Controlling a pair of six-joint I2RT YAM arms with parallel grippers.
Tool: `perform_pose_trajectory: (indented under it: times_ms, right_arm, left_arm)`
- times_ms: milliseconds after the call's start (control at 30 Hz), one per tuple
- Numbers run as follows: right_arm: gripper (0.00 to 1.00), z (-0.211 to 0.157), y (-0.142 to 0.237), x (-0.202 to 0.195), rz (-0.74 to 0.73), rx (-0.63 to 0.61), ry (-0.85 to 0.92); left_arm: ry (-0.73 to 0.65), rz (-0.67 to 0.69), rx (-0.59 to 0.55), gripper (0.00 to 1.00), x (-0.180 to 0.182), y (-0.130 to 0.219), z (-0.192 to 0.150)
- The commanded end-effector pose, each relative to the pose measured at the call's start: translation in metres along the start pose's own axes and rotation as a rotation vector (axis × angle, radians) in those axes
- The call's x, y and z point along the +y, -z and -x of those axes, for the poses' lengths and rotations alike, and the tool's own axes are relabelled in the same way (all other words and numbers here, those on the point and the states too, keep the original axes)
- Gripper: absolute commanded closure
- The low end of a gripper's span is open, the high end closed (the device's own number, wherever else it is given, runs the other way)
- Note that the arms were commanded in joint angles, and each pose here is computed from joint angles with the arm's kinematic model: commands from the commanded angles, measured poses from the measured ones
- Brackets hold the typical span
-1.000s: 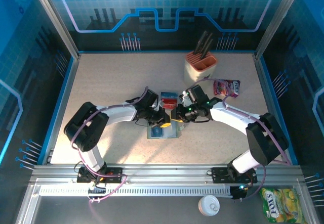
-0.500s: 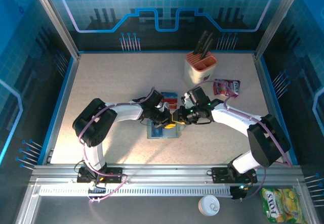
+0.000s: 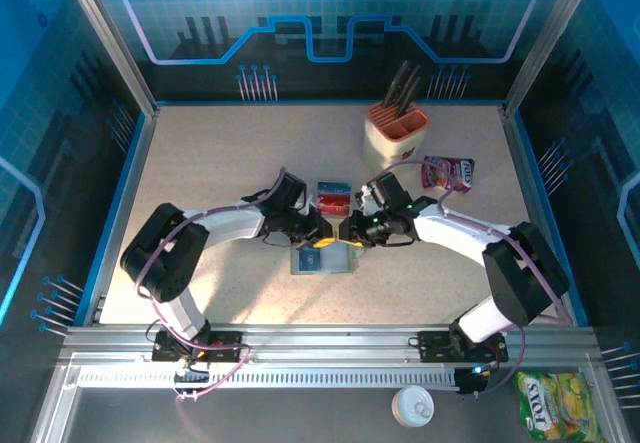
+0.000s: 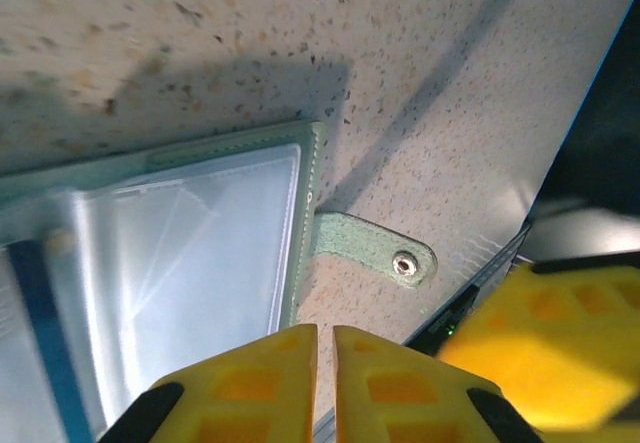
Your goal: Take the credit cards out of the card holder
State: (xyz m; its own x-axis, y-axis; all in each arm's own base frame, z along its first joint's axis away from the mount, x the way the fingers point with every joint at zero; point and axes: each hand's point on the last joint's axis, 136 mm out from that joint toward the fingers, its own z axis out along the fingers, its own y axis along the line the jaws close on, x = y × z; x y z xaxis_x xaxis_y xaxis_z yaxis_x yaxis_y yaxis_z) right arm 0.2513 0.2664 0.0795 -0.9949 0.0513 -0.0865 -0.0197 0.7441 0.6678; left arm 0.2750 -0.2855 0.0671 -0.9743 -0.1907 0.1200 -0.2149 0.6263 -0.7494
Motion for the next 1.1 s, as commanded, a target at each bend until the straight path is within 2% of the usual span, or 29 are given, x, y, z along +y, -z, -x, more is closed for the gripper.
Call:
perform_pose_trajectory:
  times_ms: [0, 233, 533, 1067]
  right_arm:
    - [0.71, 0.002, -0.008, 0.015, 0.024, 0.016, 0.015]
    - [0.71, -0.002, -0.034, 0.026, 0.034, 0.065, 0.028]
    - [0.71, -0.011, -0.064, 0.03, 0.05, 0.123, 0.021]
    - [0.72, -0.017, -0.079, 0.028, 0.061, 0.161, 0.012]
  left_arm:
    - [0.004, 0.019, -0.019, 0.87, 0.013, 0.015, -0.003]
    - [0.039, 0.034, -0.05, 0.88, 0.034, 0.035, -0.005]
    - [0.072, 0.066, -0.067, 0.9, 0.056, 0.04, -0.011]
    - [0.093, 0.171, -0.07, 0.98, 0.092, 0.037, -0.018]
